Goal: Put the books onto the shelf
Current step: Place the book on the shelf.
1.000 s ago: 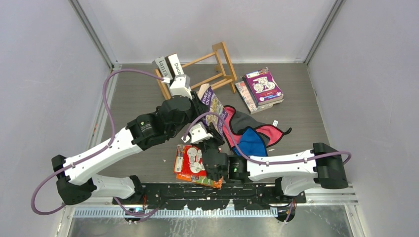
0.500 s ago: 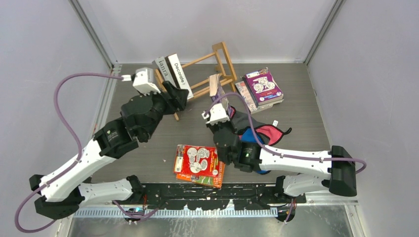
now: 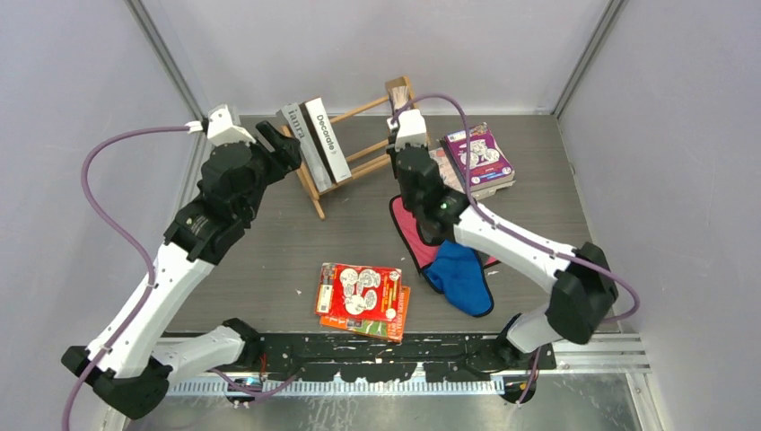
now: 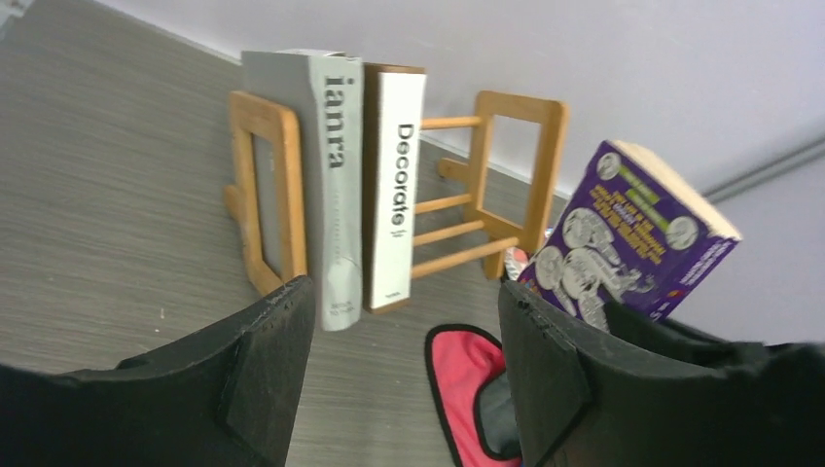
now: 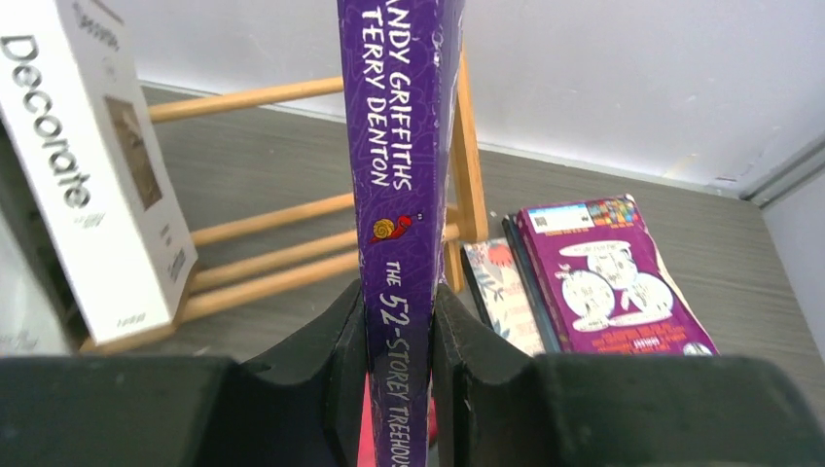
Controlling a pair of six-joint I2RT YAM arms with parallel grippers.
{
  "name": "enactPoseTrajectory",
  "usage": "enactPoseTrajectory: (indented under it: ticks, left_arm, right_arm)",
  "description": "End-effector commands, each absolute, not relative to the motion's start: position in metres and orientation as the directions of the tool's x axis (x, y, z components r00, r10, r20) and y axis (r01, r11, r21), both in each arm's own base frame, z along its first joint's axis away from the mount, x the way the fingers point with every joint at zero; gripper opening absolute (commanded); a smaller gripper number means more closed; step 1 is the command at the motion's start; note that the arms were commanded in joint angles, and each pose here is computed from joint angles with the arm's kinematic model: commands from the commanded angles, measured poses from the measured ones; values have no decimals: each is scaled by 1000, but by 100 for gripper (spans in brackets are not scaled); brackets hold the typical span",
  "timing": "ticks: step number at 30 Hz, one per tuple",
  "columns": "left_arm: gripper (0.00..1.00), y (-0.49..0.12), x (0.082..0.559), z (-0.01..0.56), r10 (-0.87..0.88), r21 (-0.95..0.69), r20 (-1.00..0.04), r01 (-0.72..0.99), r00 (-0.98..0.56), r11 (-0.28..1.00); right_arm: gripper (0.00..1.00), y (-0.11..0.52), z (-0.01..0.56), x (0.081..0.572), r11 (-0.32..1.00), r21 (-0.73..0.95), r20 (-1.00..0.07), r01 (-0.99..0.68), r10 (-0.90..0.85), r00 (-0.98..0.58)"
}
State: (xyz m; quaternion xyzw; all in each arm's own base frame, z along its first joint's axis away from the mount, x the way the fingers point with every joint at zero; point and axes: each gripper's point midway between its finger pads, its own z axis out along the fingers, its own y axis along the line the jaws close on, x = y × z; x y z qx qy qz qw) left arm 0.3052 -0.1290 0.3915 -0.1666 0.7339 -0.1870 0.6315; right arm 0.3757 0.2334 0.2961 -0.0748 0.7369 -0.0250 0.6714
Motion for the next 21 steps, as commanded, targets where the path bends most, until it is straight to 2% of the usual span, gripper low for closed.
enactPoseTrajectory:
  ticks: [1,11,21]
  left_arm:
    - [70,-129,336,381,-549,-559,-816,6,-184,829]
    - [66,-98,391,336,-631,-626,-756,-88,-175,775]
    - [61,-74,402,310,-713,-701,-695,-133,-95,701]
  right_arm:
    - [1,250,348,424,986,5,-1000,-166,7,11]
    - [1,251,328,535,963,11,-1000,-268,9,-9]
    - [1,263,299,589,939,-38,-999,-342,-45,-12]
